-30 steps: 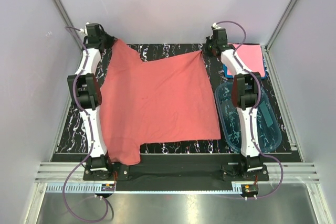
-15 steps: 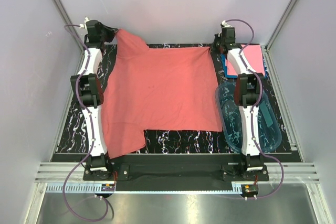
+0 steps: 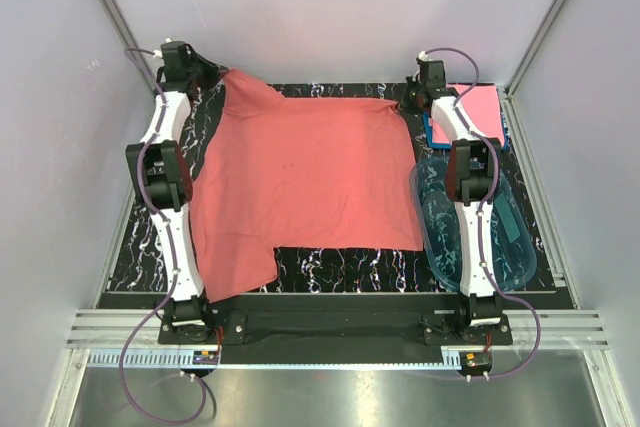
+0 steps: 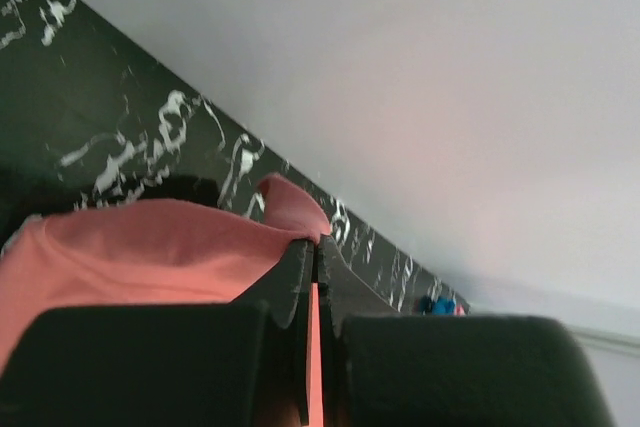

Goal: Fold and stack the t-shirts
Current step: Fold the tshirt

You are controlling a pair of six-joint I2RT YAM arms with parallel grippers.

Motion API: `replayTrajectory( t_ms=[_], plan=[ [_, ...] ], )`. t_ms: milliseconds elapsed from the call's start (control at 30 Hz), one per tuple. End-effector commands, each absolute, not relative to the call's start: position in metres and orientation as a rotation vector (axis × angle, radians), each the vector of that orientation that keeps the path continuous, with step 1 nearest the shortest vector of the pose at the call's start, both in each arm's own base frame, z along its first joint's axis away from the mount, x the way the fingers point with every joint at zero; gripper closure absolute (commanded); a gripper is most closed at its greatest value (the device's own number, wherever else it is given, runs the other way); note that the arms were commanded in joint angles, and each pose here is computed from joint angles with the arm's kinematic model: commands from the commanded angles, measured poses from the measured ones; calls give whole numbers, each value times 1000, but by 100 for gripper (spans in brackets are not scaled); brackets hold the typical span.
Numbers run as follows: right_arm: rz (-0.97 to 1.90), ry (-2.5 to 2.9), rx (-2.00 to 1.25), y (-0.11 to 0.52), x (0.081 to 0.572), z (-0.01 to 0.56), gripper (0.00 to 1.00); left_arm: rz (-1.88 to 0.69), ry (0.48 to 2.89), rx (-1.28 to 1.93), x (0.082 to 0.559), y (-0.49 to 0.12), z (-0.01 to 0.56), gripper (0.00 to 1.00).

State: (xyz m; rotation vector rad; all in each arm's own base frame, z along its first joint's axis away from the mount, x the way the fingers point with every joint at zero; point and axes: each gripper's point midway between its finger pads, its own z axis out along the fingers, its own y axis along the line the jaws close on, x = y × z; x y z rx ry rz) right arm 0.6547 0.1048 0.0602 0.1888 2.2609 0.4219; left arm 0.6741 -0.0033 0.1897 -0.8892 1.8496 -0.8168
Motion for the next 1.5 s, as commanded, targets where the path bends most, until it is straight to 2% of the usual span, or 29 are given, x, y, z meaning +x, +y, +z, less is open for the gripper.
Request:
replayTrajectory(
  t_ms=[0, 167, 200, 233, 367, 567, 600, 667, 700, 767, 800, 1067, 1167, 1233, 1467],
  plan=[
    [446, 2201, 165, 108, 646, 121, 100, -908, 1823, -690, 644, -31, 266, 100],
    [449, 2169, 178, 107, 645, 141, 100, -864, 1723, -634, 616, -47, 314, 100],
    [448, 2181, 183, 107, 644, 140, 100, -830, 1711, -626, 611, -51, 320, 100],
    [445, 2185, 189, 105, 644, 141, 100, -784, 1657, -596, 595, -52, 353, 100],
    [454, 2184, 186, 107, 640, 152, 100, -559, 1561, -552, 564, -58, 388, 100],
    [453, 2195, 184, 107, 634, 149, 100, -565, 1640, -626, 575, -68, 336, 100],
    [452, 2198, 188, 106, 634, 147, 100, -558, 1681, -649, 585, -67, 310, 100],
    [452, 2204, 195, 106, 635, 142, 100, -593, 1709, -631, 599, -68, 302, 100],
    [455, 2206, 198, 107, 636, 141, 100, -590, 1772, -653, 612, -65, 269, 100],
    [466, 2209, 204, 109, 639, 137, 100, -620, 1789, -627, 627, -65, 277, 100],
    [467, 2215, 206, 109, 639, 135, 100, -609, 1825, -645, 637, -59, 257, 100],
    [458, 2218, 195, 108, 644, 132, 100, -546, 1706, -617, 642, -36, 319, 100],
    [458, 2218, 191, 108, 644, 133, 100, -566, 1681, -537, 626, -65, 343, 100],
    [456, 2220, 189, 108, 642, 133, 100, -603, 1722, -493, 618, -89, 337, 100],
    [454, 2247, 196, 106, 631, 118, 100, -778, 1964, -339, 577, -185, 261, 100]
  ],
)
